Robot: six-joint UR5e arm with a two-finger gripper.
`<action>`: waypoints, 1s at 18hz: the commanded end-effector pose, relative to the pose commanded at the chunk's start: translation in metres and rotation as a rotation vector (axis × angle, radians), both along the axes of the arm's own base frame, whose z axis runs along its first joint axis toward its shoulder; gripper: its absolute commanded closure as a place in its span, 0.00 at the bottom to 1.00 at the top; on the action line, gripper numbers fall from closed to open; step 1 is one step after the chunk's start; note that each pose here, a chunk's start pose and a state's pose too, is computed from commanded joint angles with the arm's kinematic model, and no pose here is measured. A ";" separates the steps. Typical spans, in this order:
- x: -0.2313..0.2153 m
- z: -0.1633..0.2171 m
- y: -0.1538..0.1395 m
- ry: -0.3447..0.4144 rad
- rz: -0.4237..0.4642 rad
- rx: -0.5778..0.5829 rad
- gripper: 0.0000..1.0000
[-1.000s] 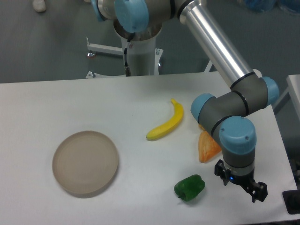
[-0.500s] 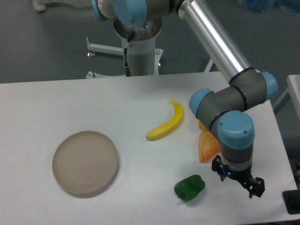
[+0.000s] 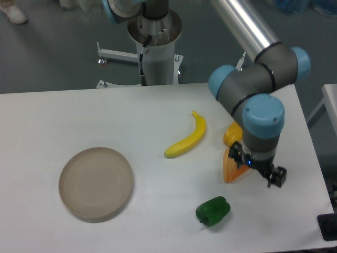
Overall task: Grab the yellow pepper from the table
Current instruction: 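Move the open gripper over the small yellow pepper, then lower the gripper around the yellow pepper and close it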
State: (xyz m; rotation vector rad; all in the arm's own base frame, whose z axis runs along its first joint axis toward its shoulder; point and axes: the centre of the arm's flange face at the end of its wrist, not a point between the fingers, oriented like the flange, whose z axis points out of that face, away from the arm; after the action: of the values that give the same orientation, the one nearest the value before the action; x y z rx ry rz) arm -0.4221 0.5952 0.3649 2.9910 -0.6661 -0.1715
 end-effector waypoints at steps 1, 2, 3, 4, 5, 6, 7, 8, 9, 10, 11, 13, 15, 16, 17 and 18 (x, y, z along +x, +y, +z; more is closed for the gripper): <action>0.007 -0.005 -0.014 -0.017 -0.012 -0.021 0.00; 0.010 -0.011 -0.027 -0.033 -0.032 -0.039 0.00; 0.009 -0.017 -0.040 -0.045 -0.039 -0.055 0.00; 0.011 -0.026 -0.050 -0.057 -0.050 -0.068 0.00; 0.013 -0.033 -0.057 -0.071 -0.068 -0.080 0.00; 0.011 -0.038 -0.064 -0.080 -0.076 -0.093 0.00; 0.012 -0.047 -0.068 -0.095 -0.076 -0.103 0.00; 0.011 -0.049 -0.073 -0.100 -0.072 -0.109 0.00; 0.010 -0.054 -0.078 -0.108 -0.066 -0.117 0.00; 0.012 -0.058 -0.079 -0.114 -0.066 -0.122 0.00; 0.011 -0.060 -0.081 -0.117 -0.061 -0.124 0.00; 0.013 -0.066 -0.083 -0.126 -0.060 -0.131 0.00; 0.010 -0.067 -0.083 -0.102 -0.059 -0.112 0.00; 0.011 -0.070 -0.083 -0.095 -0.059 -0.106 0.00; 0.008 -0.069 -0.084 -0.086 -0.056 -0.098 0.00; 0.003 -0.069 -0.087 -0.085 -0.048 -0.095 0.00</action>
State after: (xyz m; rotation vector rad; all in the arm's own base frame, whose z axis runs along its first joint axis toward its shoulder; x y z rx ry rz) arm -0.4187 0.5080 0.2957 2.9069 -0.7338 -0.0152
